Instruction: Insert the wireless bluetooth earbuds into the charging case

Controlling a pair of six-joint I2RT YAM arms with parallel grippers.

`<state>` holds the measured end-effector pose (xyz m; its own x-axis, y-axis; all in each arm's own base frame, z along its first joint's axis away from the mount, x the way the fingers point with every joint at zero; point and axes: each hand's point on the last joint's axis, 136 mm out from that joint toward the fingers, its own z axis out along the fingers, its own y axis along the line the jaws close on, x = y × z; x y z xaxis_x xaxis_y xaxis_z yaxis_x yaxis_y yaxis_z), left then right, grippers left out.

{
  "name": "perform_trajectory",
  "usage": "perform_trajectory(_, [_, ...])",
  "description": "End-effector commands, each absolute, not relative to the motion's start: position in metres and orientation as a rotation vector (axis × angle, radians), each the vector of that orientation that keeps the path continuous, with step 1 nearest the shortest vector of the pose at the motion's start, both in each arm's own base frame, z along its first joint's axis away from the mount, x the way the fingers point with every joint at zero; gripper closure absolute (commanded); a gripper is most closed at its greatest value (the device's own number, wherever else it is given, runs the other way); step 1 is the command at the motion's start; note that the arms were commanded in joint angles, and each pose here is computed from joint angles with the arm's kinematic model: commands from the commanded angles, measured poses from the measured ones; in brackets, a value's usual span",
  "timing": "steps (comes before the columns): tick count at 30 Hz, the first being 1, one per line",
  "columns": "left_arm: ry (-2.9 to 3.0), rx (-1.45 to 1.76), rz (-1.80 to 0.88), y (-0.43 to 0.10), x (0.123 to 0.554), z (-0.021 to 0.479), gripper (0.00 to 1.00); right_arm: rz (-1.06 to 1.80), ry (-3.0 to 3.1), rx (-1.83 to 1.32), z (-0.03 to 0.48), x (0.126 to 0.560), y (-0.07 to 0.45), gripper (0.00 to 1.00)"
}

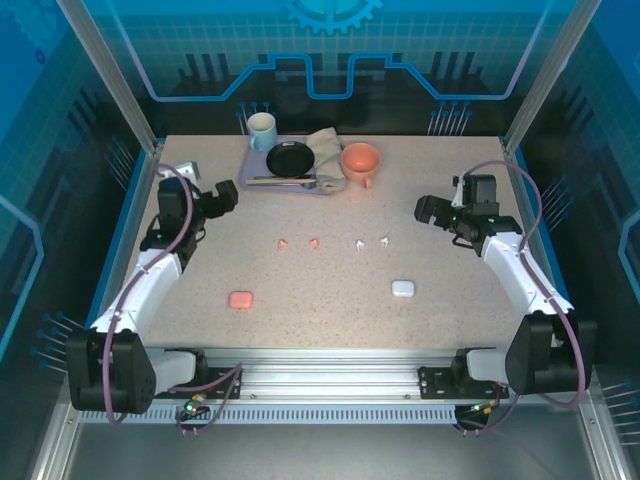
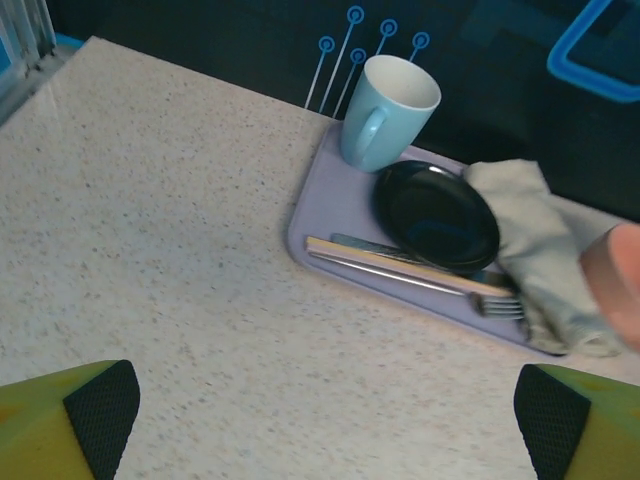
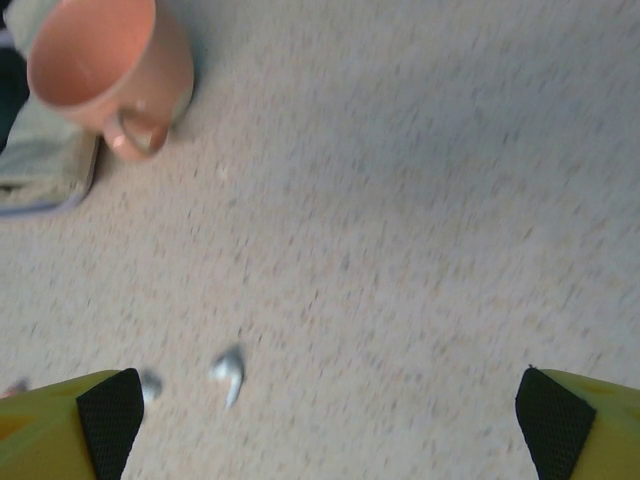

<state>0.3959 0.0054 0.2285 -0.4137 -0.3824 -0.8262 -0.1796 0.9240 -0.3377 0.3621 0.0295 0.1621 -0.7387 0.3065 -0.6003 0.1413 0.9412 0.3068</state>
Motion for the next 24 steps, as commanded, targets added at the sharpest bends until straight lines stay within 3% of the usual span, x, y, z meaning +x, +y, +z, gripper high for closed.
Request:
perform_trajectory(1, [2.17, -0.592, -0.412, -0.012, 0.373, 0.217, 0.01, 0.486, 2.544, 0.327, 0.149, 0.328, 0.054, 0.0])
perform_trajectory(7, [2.276, -0.591, -0.613, -0.062, 0.363, 0.211, 0.01, 0.442, 2.721, 0.328, 0.125, 0.284, 0.072, 0.02])
perform_trajectory(17, [2.375, -0.472, -0.716, -0.132, 0.345, 0.195, 0.01, -0.004, 2.872, 0.205, 0.093, 0.251, 0.09, 0.0])
perform_trajectory(24, [2.412, -0.429, -0.753, -0.162, 0.345, 0.186, 0.01, 0.08, 2.921, 0.164, 0.081, 0.248, 0.111, 0.0])
